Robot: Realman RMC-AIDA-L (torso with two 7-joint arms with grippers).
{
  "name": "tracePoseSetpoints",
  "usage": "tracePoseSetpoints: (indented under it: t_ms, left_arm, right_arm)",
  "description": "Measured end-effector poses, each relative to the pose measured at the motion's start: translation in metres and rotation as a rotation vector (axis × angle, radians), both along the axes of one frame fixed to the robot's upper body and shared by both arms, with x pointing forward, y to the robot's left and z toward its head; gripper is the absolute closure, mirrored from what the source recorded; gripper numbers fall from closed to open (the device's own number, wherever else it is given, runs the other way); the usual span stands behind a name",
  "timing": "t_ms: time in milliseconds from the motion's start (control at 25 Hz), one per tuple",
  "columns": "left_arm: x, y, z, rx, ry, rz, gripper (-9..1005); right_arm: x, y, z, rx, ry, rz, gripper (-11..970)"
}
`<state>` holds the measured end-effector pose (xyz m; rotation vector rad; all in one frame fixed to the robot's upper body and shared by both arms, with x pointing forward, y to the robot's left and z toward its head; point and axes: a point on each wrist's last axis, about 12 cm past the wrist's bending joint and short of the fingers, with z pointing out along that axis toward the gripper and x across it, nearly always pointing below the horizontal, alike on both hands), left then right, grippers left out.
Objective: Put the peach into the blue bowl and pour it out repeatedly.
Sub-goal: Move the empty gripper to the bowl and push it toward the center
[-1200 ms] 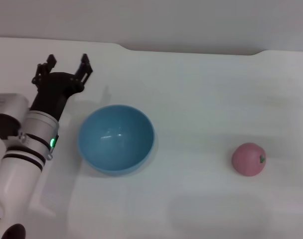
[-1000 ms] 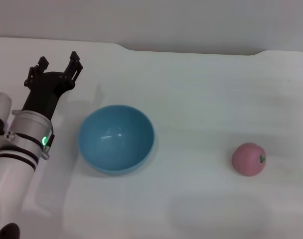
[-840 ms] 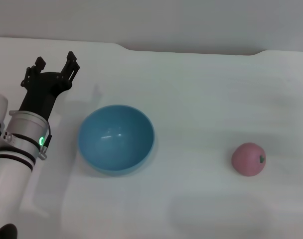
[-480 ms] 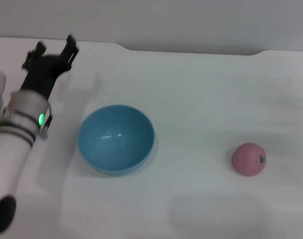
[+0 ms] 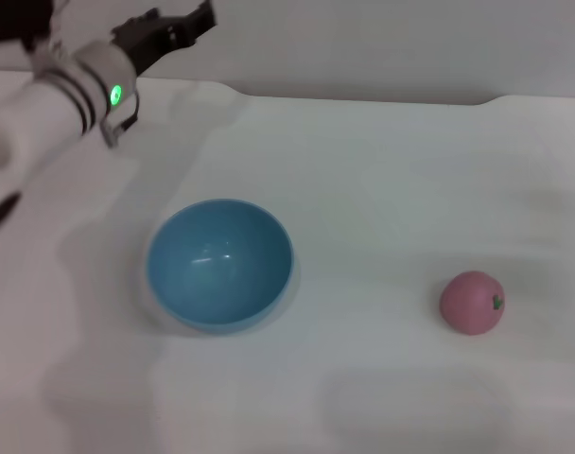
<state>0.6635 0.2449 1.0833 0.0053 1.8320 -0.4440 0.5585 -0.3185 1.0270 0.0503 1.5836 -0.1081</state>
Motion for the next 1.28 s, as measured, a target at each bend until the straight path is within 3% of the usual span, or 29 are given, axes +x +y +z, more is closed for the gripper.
tracePoseSetpoints:
  t_ms: [200, 320, 560, 920, 1080, 1280]
  left_arm:
    - [0.022, -0.005, 0.030, 0.038, 0.139, -0.132, 165]
    - [0.022, -0.009, 0.050, 0.080, 0.242, -0.210, 165]
    - [-0.006, -0.014, 0.091, 0.203, 0.413, -0.323, 165]
    - [-0.063, 0.006, 0.137, 0.327, 0.639, -0.358, 166]
    - [-0.080, 0.006, 0.146, 0.354, 0.715, -0.392, 166]
    - [-0.088, 0.007, 0.139, 0.370, 0.813, -0.392, 165]
  right_arm:
    - [-0.001, -0.001, -0.001, 0.044, -0.002, -0.003, 291]
    - [-0.001, 0.000, -0.001, 0.050, 0.000, 0.000, 291]
    - [0.003, 0.003, 0.000, 0.048, 0.005, 0.013, 291]
    - [0.010, 0.005, 0.002, 0.045, 0.022, 0.021, 290]
    - [0.015, 0.005, 0.006, 0.036, 0.012, 0.022, 290]
    - [0.024, 0.008, 0.011, 0.026, 0.010, 0.034, 291]
